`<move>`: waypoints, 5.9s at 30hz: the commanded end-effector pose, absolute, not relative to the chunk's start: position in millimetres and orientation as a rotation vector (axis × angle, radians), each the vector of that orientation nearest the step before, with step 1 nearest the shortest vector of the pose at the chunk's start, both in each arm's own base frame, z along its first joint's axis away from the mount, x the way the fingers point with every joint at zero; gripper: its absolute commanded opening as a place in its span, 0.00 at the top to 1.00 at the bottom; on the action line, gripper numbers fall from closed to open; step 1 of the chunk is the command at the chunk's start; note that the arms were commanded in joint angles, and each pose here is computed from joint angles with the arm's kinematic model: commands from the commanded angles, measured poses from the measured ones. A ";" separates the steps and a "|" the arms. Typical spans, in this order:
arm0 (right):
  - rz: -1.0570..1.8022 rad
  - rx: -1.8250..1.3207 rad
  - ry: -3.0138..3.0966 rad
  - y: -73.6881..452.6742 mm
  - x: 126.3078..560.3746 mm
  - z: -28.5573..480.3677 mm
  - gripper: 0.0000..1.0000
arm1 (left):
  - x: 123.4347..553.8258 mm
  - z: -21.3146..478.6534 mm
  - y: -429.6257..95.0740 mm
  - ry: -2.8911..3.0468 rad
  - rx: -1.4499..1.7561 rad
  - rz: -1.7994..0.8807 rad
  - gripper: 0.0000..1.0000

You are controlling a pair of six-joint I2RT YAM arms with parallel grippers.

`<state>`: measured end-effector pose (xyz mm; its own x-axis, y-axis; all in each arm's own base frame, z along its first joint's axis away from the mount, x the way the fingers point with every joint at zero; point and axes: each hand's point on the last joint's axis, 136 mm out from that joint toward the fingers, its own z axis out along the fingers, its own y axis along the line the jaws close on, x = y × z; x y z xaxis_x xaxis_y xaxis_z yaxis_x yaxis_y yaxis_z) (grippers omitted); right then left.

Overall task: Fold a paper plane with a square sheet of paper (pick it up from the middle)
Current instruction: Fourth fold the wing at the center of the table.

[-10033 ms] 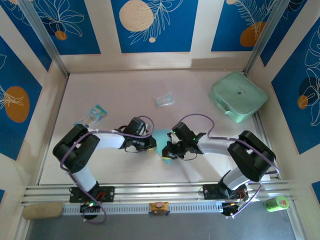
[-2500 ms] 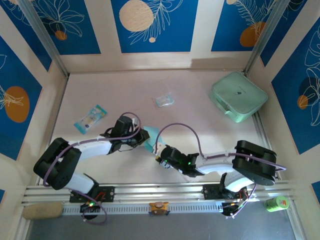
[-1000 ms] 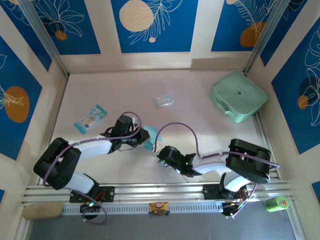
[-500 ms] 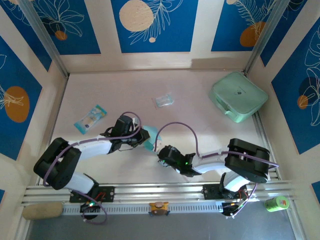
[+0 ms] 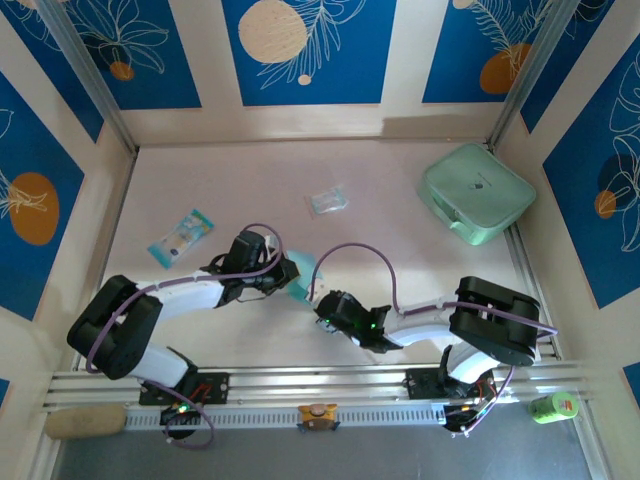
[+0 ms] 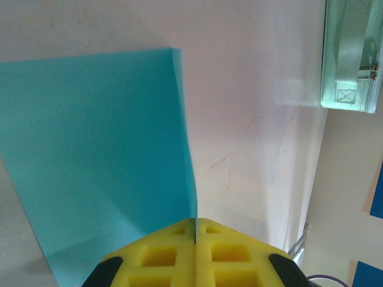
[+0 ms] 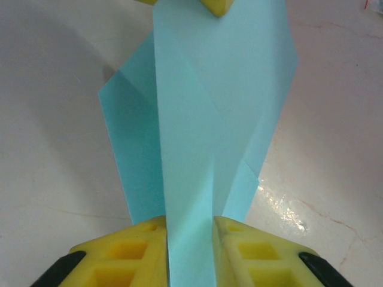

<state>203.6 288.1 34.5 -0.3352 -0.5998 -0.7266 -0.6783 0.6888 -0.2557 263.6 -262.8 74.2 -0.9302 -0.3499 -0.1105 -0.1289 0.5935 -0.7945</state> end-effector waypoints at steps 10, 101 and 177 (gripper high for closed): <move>0.154 -0.964 2.039 291.1 205.8 36.8 0.75 | 265.2 80.6 -268.2 2.561 -0.352 -1.266 0.98; 1.171 0.057 2.747 285.7 191.8 -6.2 0.95 | 262.0 29.4 -278.1 2.725 -0.390 -1.157 0.96; 1.205 0.312 2.820 268.8 182.5 -21.8 0.94 | 279.5 52.2 -305.4 2.560 -0.206 -1.345 0.92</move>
